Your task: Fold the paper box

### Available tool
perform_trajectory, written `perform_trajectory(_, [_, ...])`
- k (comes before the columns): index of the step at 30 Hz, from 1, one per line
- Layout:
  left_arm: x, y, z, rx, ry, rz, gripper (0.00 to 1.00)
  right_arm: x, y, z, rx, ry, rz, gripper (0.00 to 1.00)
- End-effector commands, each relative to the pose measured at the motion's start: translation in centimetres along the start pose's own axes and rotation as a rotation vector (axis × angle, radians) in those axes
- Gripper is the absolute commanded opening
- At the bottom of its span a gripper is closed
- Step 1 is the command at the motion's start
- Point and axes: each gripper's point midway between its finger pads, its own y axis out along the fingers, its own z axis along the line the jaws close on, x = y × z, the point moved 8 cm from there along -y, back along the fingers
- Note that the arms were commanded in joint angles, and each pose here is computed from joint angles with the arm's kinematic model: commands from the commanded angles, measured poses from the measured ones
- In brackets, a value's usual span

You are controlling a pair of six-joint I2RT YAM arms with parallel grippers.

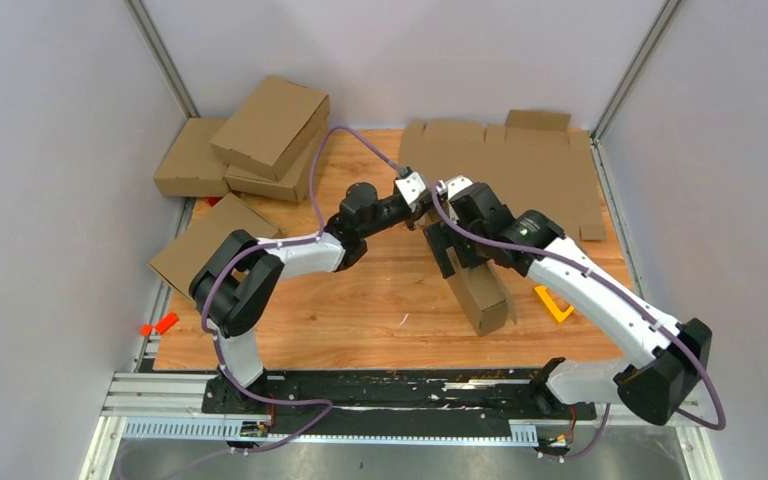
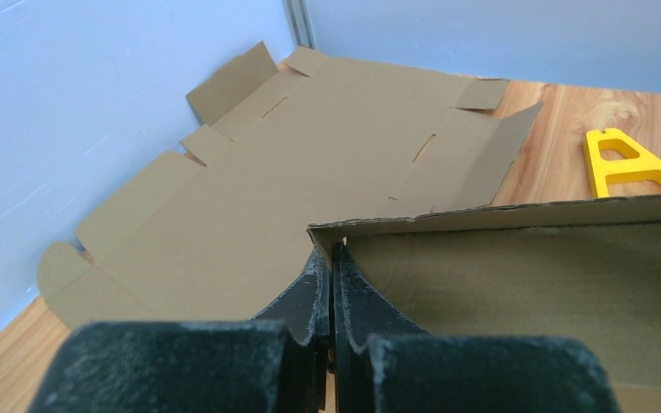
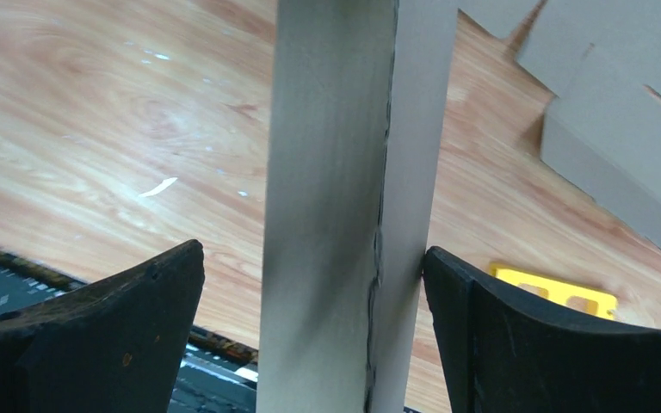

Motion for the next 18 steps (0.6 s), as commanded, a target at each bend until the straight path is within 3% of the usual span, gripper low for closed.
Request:
perform_trajectory(1, [-7.3,-1.1,-3.7,-0.098,-0.146,0.234,0.0,-0.6,0.7,-1.1,-0.165,-0.02,0.081,0.92])
perform_trajectory(5, [-7.8,-1.2,-4.0,-0.092,-0.181,0.23,0.0,-0.9,1.0,-1.4,-0.2,-0.01,0.095,0.77])
perform_trajectory(11, [-5.7,-2.4,-4.0,-0.064,-0.206,0.228,0.1,-1.3,0.9,-1.0,-0.136,-0.005,0.079,0.62])
perform_trajectory(18, [-2.4,-4.6,-4.0,-0.015,-0.27,0.293,0.3,-1.6,0.7,0.2,0.011,0.003,0.046,0.5])
